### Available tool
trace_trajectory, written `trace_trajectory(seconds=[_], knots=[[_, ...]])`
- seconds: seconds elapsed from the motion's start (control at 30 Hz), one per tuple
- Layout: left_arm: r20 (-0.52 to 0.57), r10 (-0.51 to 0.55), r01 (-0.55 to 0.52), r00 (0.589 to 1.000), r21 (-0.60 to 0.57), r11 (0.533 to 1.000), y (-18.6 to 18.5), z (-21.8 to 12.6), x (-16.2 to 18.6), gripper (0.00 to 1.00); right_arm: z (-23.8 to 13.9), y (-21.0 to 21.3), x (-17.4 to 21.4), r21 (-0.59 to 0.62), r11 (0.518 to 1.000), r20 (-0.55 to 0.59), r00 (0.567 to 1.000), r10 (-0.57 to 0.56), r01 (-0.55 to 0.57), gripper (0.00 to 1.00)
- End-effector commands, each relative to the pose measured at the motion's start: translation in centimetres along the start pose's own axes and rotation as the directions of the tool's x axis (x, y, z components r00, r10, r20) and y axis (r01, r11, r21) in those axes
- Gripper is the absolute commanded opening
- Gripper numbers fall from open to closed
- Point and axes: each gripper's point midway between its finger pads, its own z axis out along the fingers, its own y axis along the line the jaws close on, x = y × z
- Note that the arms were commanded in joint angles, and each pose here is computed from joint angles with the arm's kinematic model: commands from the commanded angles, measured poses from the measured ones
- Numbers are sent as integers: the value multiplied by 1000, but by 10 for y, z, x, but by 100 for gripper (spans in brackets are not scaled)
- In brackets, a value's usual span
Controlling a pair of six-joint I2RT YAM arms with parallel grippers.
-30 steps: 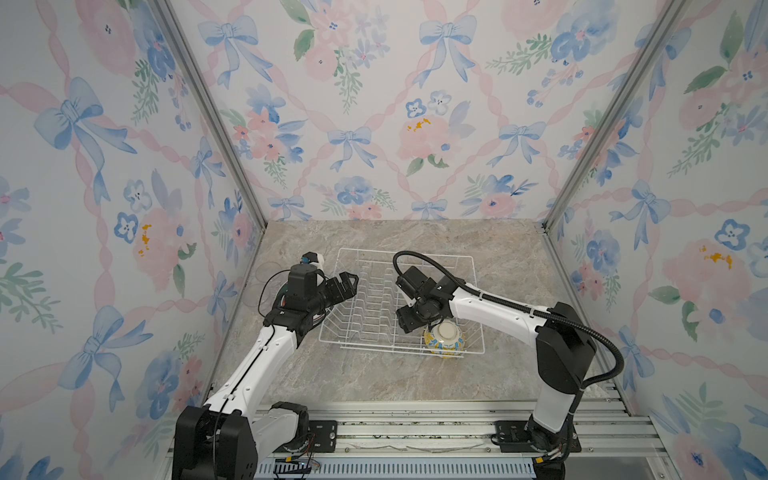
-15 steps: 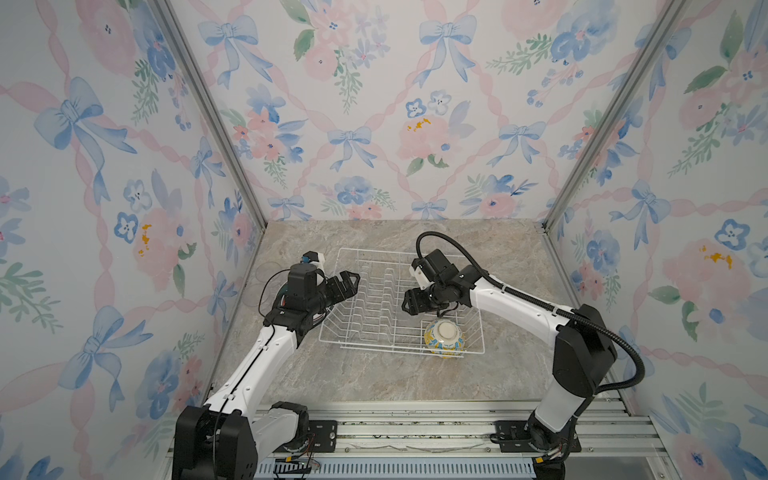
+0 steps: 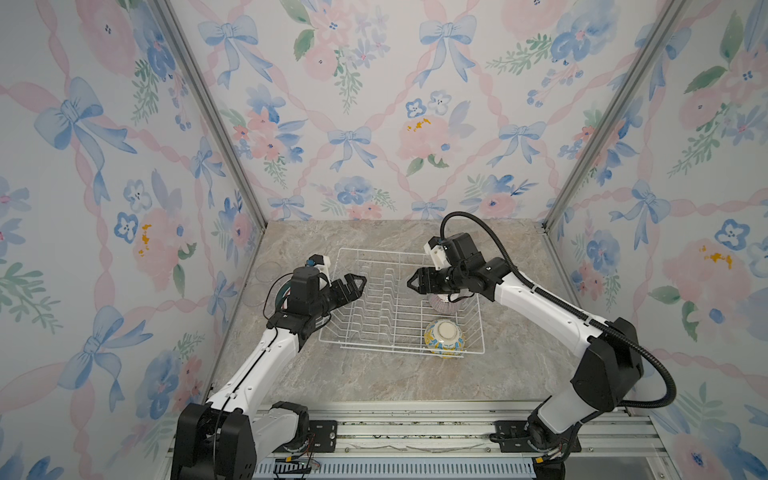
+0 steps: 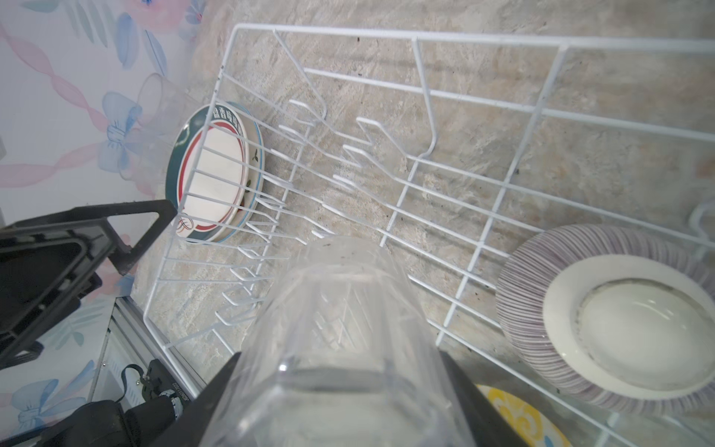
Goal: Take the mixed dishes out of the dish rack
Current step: 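Lift the clear cup toward the left gripper while the left gripper reaches for it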
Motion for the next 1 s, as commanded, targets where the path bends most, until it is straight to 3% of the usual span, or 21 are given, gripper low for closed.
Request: trace_trajectory(seconds=[0.0,0.43,0.97], knots=[[17,-2,0,1000,96,995,-24,-2,-3,98,-19,13,-29,-92,996,102,994,30,-20,59],[-12,69,-61,998,334,940,-101,6,0,93,-38,42,-70,-308,948,193,970,145,-80,60],[23,195,-172,981,574,801,-179,18,-3,77,-50,64,-71,-449,886,160,965,206,-115,60]])
